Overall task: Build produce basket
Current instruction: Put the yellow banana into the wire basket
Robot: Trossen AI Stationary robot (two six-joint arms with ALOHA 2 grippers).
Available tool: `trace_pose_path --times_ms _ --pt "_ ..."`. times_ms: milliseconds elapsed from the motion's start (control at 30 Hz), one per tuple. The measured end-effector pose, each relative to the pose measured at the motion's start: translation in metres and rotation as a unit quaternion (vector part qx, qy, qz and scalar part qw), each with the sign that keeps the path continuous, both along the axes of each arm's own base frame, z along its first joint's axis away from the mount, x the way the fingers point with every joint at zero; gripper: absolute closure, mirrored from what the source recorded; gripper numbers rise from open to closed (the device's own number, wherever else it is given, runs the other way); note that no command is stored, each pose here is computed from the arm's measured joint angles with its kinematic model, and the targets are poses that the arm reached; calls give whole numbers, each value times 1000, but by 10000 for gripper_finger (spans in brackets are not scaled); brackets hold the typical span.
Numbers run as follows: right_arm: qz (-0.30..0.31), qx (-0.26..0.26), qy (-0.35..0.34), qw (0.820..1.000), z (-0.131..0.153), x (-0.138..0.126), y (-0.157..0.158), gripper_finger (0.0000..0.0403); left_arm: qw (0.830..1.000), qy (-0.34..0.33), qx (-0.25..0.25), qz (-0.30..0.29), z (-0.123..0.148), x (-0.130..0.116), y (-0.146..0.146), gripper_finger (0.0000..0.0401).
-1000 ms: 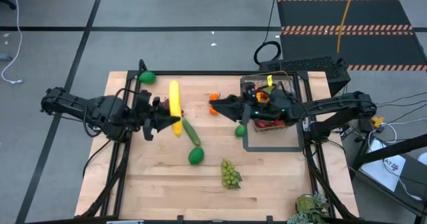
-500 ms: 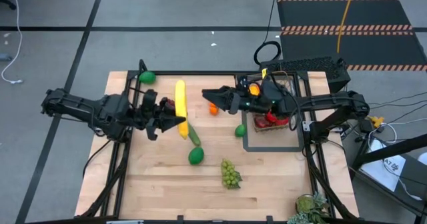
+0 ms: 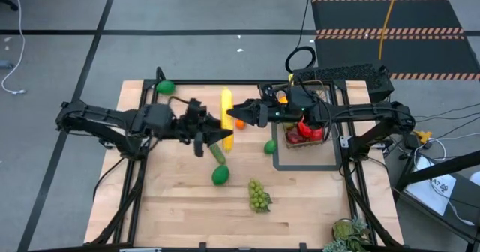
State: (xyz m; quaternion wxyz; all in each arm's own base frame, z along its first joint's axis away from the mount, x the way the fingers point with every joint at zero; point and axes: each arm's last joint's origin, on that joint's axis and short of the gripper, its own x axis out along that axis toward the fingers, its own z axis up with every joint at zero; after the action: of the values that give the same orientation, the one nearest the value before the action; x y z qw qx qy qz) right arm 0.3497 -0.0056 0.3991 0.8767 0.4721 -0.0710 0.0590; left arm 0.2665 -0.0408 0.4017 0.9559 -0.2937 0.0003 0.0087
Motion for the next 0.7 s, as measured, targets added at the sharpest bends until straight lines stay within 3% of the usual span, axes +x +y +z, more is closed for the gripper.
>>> trace_pose_path --times_ms 133,233,700 --pt "-6 -6 0 1000 0 0 -4 78 999 49 8 -13 0 14 8 252" --pt "-11 -6 0 1000 0 0 -7 87 998 49 18 -23 5 20 12 252" --pt "-32 -25 2 999 4 -7 -28 189 996 76 40 3 5 17 30 251"
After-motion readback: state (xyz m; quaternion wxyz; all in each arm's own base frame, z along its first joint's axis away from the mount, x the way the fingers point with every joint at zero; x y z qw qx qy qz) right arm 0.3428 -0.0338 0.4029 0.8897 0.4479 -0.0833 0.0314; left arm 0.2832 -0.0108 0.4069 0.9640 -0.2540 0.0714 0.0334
